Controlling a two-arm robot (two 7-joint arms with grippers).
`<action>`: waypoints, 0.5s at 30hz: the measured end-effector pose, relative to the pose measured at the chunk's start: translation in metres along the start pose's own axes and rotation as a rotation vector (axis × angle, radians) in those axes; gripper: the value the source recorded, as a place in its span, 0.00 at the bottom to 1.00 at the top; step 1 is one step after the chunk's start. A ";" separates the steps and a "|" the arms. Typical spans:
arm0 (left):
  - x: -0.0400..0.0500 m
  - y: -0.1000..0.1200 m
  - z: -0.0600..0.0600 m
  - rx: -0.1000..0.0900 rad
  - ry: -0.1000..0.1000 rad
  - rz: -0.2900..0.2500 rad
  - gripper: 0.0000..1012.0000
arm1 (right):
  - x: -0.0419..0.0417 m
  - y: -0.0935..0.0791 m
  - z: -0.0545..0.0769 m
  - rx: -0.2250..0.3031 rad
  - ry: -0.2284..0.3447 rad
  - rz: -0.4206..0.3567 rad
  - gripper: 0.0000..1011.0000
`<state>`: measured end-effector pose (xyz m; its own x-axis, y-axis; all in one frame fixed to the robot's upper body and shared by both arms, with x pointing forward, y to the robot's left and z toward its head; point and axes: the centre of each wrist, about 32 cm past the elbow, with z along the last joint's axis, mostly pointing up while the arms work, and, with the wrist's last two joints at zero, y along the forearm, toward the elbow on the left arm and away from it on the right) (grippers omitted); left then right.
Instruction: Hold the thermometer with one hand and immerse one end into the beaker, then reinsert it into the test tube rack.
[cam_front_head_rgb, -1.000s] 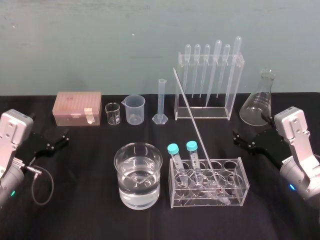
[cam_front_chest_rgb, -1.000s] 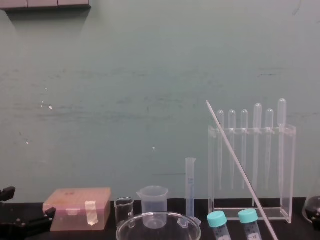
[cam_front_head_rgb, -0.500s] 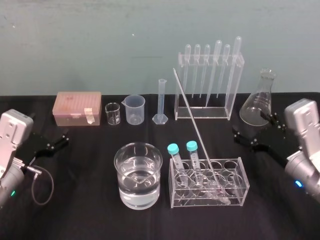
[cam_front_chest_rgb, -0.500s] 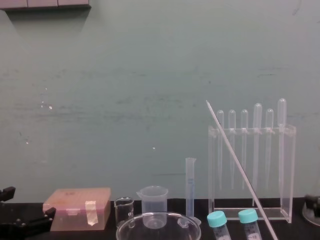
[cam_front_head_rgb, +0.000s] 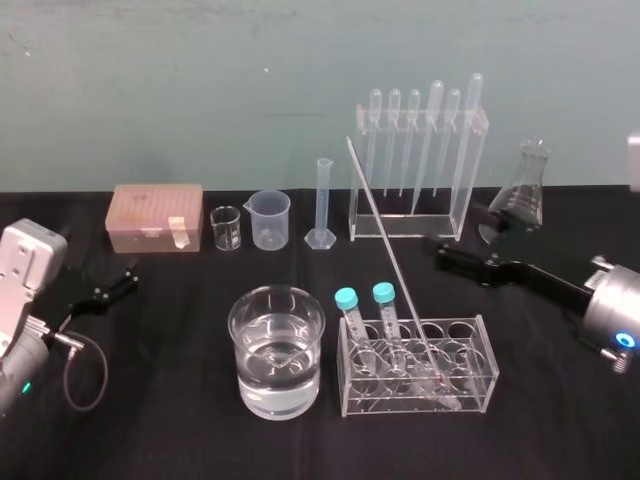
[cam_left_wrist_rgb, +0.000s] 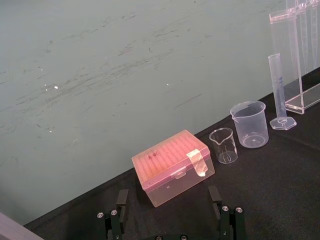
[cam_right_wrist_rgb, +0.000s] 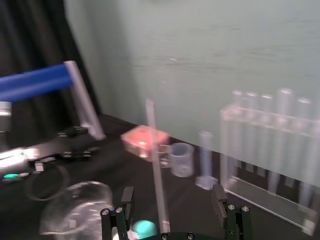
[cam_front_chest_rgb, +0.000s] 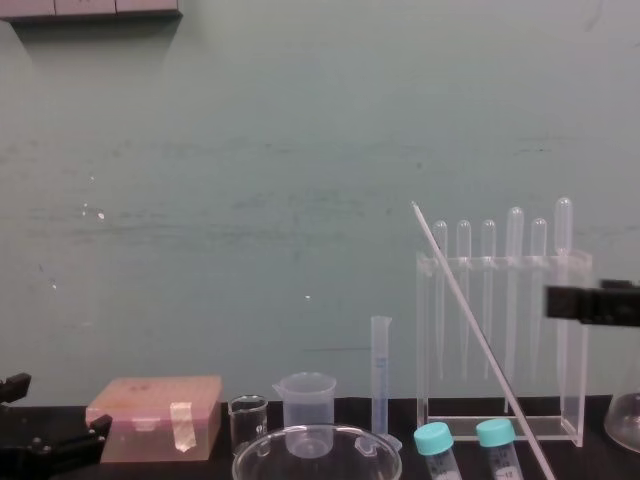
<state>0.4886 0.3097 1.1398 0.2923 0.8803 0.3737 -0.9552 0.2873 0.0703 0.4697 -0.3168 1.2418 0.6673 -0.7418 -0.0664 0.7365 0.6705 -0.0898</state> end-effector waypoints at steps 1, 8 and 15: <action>0.0000 0.000 0.000 0.000 0.000 0.000 1.00 | -0.0020 0.004 0.004 -0.002 0.006 0.033 0.99; 0.0000 0.000 0.000 0.000 0.000 0.000 1.00 | -0.0080 0.028 0.016 -0.039 -0.010 0.095 0.99; 0.0000 0.000 0.000 0.000 0.000 0.000 1.00 | -0.0107 0.056 0.024 -0.077 -0.031 0.046 0.99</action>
<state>0.4886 0.3097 1.1398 0.2923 0.8803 0.3738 -0.9552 0.2873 0.0703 0.5069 -0.2707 1.2615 0.7040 -0.7090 -0.0416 0.6952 0.6999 -0.1639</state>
